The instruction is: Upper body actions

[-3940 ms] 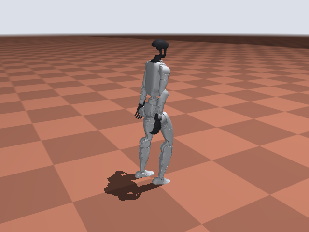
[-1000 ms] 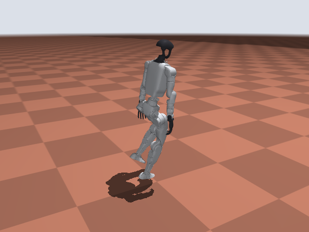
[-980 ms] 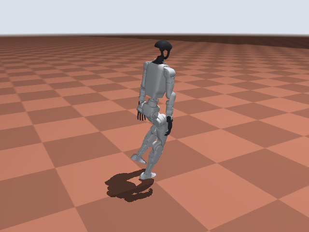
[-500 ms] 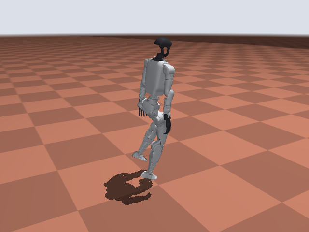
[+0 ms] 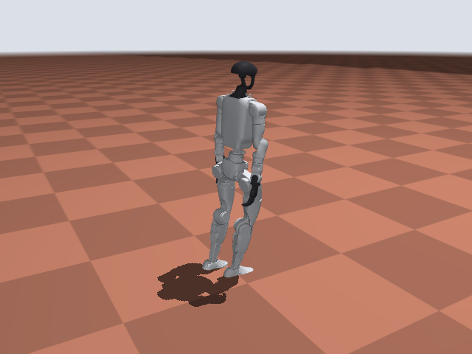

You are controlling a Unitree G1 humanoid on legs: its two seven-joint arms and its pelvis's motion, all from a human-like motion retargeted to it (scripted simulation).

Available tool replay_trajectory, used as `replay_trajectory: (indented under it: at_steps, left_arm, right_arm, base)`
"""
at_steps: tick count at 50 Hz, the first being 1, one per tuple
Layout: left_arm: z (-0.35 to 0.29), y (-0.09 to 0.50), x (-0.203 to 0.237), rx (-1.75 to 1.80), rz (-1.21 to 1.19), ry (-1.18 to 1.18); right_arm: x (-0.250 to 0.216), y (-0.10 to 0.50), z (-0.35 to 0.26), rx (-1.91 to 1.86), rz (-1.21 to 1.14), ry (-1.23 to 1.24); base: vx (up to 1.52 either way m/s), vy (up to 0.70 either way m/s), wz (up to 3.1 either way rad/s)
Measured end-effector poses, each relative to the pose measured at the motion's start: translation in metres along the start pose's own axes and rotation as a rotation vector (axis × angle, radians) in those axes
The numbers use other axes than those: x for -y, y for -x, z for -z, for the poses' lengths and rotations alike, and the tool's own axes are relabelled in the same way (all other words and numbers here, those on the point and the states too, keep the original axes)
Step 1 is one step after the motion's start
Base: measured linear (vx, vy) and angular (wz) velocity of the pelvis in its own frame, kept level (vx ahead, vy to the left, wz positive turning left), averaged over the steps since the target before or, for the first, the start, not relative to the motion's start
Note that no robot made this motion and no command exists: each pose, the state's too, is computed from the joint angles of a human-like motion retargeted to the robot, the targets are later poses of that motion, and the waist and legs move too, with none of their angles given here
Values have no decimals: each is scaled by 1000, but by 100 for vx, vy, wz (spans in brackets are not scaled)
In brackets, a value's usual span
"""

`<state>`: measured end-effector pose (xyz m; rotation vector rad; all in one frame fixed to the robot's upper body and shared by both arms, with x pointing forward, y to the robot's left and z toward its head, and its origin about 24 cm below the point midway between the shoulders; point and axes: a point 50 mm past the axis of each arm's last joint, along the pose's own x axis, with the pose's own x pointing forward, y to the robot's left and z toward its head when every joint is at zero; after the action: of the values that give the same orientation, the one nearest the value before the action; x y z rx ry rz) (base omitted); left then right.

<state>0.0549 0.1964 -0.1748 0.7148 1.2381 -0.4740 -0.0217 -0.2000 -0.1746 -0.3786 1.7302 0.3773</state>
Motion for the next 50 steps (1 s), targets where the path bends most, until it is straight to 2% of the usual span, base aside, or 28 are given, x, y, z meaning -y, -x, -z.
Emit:
replay_trajectory:
  at_steps: [7, 15, 23, 32, 43, 50]
  left_arm:
    - [6, 2, 16, -55, 126, 8]
    - [24, 4, 5, -127, 79, -46]
    - [55, 14, 8, -283, 113, 64]
    - [58, 18, 37, -300, 161, 178]
    - [41, 18, 64, -226, 214, 68]
    - [37, 11, 38, -192, 112, -165]
  right_arm:
    - [10, 2, -17, 60, 5, 39]
    - [24, 5, -22, 41, 135, 130]
    - [6, 2, -17, 67, 55, 100]
    - [-6, 0, -10, -15, 0, 208]
    - [3, 3, -24, -23, 24, 309]
    - [7, 5, -48, 90, 54, 290]
  base:
    - [-8, 23, 31]
    - [-4, 17, -24]
    - [-2, 3, -8]
    - [1, -1, -12]
    - [-2, -2, -24]
    - [-8, -11, -28]
